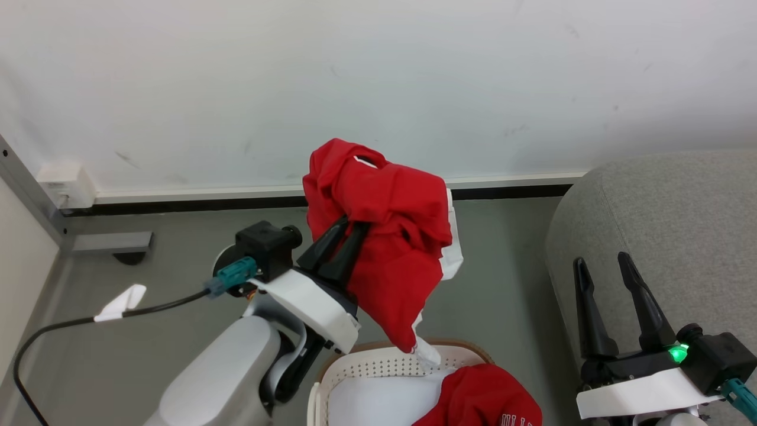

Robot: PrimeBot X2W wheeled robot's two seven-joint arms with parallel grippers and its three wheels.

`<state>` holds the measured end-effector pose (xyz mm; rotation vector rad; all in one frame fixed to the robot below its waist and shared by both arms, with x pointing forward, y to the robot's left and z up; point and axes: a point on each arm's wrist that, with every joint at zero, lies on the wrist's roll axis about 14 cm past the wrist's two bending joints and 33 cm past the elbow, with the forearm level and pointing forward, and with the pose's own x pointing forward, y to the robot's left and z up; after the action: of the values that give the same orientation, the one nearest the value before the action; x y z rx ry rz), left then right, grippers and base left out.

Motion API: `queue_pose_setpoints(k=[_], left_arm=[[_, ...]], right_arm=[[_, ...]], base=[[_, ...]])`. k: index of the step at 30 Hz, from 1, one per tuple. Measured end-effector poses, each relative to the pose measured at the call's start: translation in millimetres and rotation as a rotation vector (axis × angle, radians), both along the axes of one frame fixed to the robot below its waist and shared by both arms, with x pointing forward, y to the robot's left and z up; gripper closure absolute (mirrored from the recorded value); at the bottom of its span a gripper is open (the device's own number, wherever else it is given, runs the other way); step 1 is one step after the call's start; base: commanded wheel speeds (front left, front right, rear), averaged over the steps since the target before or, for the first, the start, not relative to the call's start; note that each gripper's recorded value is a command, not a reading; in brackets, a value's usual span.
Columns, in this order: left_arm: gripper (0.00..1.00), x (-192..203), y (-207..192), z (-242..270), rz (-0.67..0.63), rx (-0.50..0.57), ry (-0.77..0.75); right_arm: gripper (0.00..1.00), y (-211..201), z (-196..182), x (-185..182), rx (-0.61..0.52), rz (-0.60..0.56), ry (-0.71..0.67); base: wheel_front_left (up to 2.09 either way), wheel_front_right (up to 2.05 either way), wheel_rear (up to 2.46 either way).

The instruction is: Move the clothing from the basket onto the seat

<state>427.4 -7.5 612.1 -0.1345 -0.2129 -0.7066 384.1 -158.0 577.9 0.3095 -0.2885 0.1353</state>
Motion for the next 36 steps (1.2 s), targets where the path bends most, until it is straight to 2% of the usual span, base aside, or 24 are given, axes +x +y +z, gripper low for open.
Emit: queue_pose_setpoints(k=[8,16,24,36], left_arm=[[1.0,-2.1,2.9,16.4,0.013,-0.041,-0.014],[1.0,-1.9,4.3,15.3,0.02,-0.046,-0.007],[1.0,-1.6,6.0,12.3,0.026,-0.044,0.002],[1.0,-11.5,4.2,12.4,0.022,-0.052,0.006]], right_arm=[[0.0,13.2,-0.6,-1.0,-0.001,0.04,0.001],[0.0,58.4,-5.3,-9.8,0.006,0.189,0.017],[0.0,123.3,-37.6,-39.7,-0.107,0.448,0.094],[0.0,180.0,-54.7,-37.4,-0.228,0.628,0.131]], base=[[0.0,0.0,0.0],[0.0,0.0,0.0],[0.0,0.0,0.0],[0.0,0.0,0.0]])
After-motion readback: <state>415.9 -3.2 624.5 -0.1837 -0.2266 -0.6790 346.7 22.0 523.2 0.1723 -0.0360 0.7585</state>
